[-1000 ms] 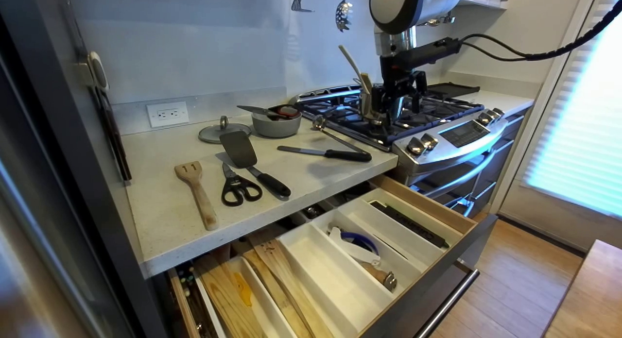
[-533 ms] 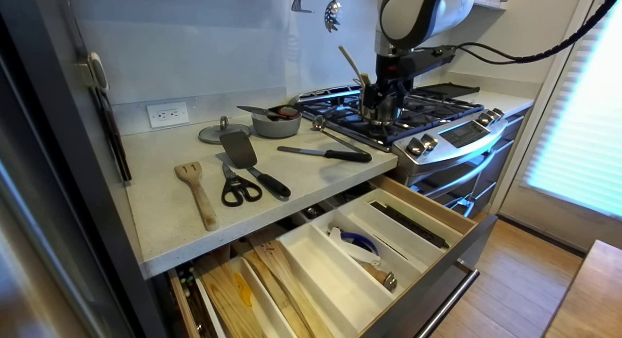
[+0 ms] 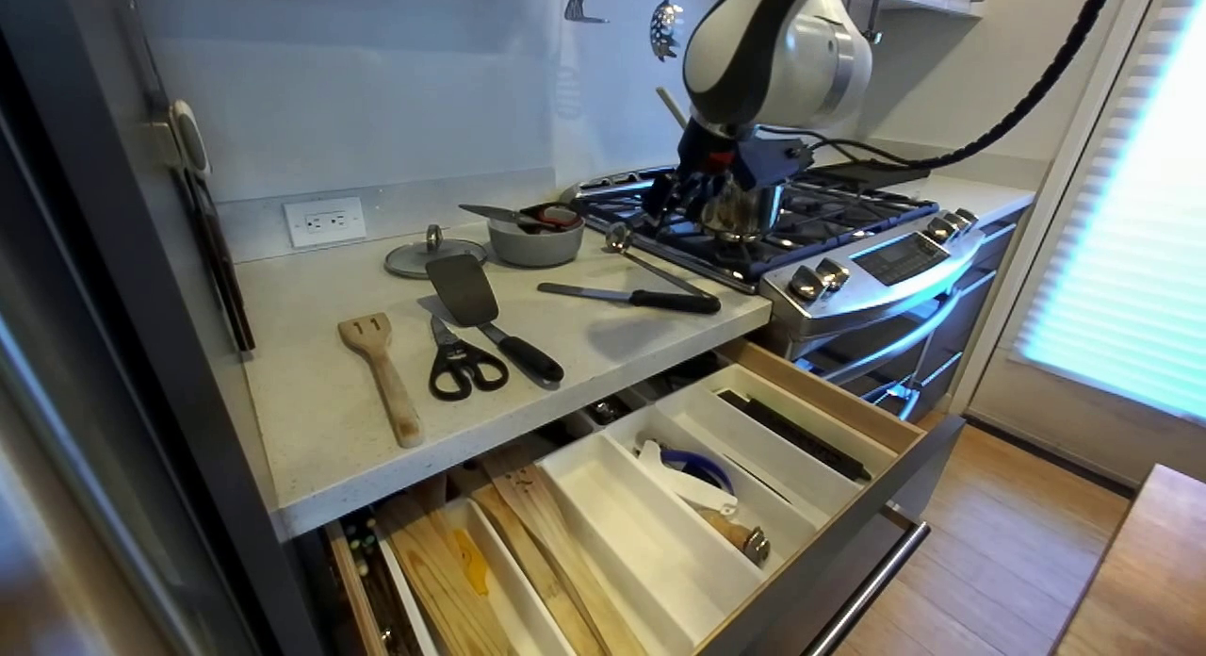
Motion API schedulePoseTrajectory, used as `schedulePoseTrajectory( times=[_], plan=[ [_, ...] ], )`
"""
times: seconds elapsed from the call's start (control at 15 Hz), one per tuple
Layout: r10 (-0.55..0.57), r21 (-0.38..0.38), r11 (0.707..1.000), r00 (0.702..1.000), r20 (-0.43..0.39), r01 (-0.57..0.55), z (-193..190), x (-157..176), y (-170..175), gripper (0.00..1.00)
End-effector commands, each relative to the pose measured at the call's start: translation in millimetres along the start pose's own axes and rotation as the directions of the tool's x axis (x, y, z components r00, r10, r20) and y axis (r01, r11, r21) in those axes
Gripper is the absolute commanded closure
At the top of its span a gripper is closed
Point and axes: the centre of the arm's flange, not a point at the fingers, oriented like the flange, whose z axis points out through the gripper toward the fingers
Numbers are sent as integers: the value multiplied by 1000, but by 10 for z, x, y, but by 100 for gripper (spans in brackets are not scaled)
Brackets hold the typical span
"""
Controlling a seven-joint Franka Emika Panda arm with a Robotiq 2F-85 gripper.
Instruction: Shift the knife from the counter to the pot
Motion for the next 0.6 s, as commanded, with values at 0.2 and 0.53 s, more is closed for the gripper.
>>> schedulePoseTrajectory(
  times=[0.2,0.53],
  plan=[
    [-52,158,987,996,65,42,112,-65,-139,0],
    [-105,267,963,958,266,32,313,-183,-62,0]
  ],
)
